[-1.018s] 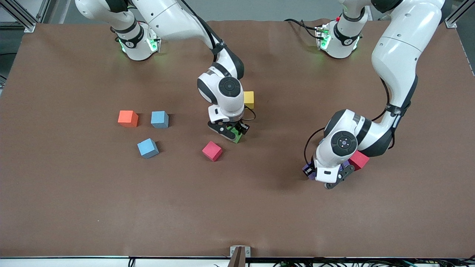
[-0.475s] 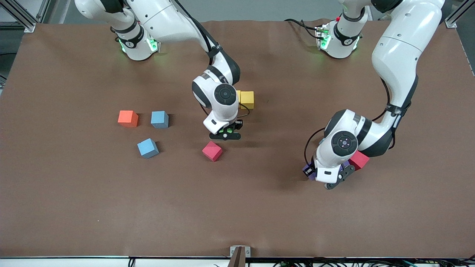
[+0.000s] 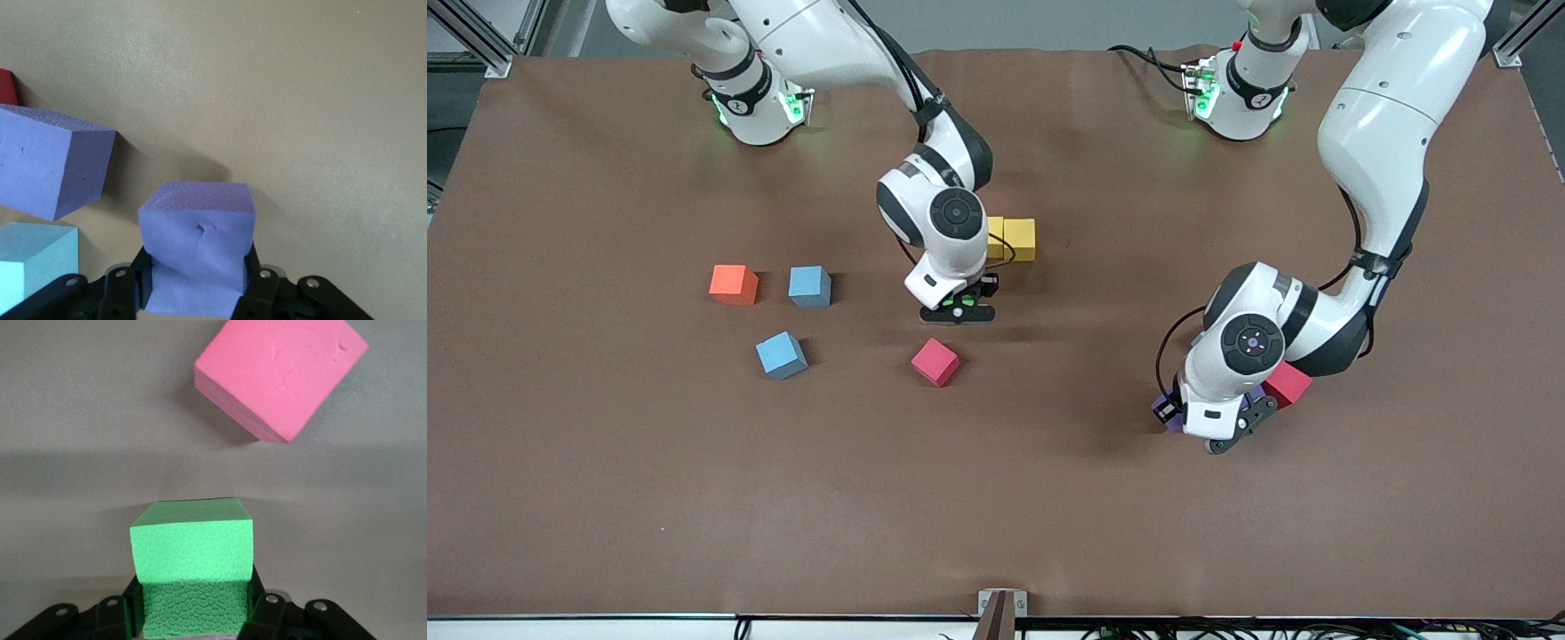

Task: Arrange 11 blocks into digit 3

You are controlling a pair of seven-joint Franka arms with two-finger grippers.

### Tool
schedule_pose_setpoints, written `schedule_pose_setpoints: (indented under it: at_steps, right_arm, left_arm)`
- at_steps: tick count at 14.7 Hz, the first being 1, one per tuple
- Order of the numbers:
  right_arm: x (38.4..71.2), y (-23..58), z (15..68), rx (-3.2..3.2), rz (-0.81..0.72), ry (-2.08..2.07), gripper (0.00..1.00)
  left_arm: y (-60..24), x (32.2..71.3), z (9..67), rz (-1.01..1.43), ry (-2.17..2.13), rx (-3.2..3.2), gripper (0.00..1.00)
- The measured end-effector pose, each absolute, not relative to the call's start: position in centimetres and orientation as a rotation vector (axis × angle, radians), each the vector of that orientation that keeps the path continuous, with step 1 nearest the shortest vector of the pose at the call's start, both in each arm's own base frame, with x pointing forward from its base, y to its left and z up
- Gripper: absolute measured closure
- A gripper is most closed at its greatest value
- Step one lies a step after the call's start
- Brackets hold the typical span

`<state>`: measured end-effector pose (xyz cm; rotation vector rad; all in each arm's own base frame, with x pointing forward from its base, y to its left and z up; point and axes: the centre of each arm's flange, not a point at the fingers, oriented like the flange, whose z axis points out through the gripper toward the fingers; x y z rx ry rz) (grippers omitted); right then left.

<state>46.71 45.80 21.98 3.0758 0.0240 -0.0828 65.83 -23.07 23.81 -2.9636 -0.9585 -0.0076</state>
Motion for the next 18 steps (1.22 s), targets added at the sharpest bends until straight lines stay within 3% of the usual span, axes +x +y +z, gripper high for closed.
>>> schedule_pose_setpoints:
  at_steps: [10, 18]
  right_arm:
    - [45.3, 44.0, 21.3, 3.114, -0.024, 0.015, 0.42]
    - [45.2, 43.8, 21.4, 3.113, -0.027, 0.012, 0.42]
  left_arm:
    - [-23.4, 65.8, 23.9, -0.007, -0.981, -2.960, 0.47]
    - [-29.3, 63.4, 24.7, 0.013, -1.434, -2.797, 0.47]
